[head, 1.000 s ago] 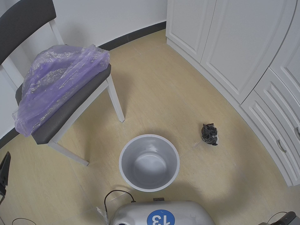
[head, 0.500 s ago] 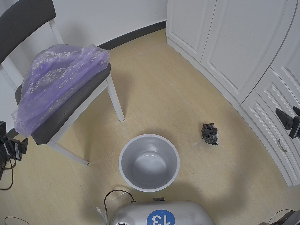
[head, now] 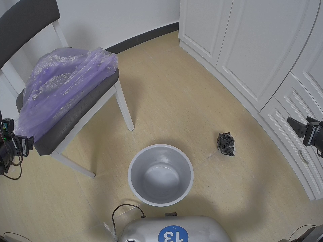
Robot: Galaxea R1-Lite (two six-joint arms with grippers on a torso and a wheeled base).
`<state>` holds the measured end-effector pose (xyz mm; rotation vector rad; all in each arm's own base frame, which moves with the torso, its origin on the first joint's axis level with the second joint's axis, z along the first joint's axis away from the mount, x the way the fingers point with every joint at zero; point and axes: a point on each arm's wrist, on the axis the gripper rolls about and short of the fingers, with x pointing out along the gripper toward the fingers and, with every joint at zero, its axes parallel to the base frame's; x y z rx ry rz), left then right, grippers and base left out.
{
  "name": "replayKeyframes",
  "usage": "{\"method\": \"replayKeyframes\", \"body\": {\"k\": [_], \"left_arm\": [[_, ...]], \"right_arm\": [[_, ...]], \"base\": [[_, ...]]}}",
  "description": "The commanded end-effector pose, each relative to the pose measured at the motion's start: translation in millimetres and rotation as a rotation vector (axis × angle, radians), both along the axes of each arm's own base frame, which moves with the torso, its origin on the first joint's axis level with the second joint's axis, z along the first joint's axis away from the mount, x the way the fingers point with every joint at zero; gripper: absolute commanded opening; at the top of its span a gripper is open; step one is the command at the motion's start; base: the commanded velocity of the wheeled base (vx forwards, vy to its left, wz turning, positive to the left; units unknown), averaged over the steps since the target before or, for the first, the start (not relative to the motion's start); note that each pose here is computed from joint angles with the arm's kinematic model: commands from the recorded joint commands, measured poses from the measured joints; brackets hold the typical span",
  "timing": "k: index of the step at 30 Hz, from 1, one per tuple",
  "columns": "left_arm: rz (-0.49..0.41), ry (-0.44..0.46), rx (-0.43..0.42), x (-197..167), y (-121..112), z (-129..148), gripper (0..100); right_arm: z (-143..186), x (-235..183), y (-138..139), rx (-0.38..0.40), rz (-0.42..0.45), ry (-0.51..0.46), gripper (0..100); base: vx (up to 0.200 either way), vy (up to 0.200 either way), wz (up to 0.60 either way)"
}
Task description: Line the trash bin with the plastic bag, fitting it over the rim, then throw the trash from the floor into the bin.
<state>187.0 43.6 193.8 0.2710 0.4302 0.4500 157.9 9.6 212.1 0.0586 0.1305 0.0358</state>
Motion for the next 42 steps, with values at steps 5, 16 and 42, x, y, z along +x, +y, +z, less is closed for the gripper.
{"method": "replayKeyframes", "body": {"k": [5,16,42], "left_arm": [[0.031,-0.038,0.003,11.1,8.8,-0.5,100],[0.015,-0.046,-0.015,14.2,15.3,0.5,100],[-0.450,-0.518,-0.173,-47.0,-55.5,98.8,0]], "right_arm": [[-0.6,0.9,0.1,0.012,-0.002,0.005,100],[0.7,1.1,-0.2,0.014,-0.005,-0.008,100],[9.2,21.9,76.3,0.165,0.202,-0.039,100]], "base": [[0.000,0.000,0.00],[0.000,0.000,0.00],[0.000,0.000,0.00]]}}
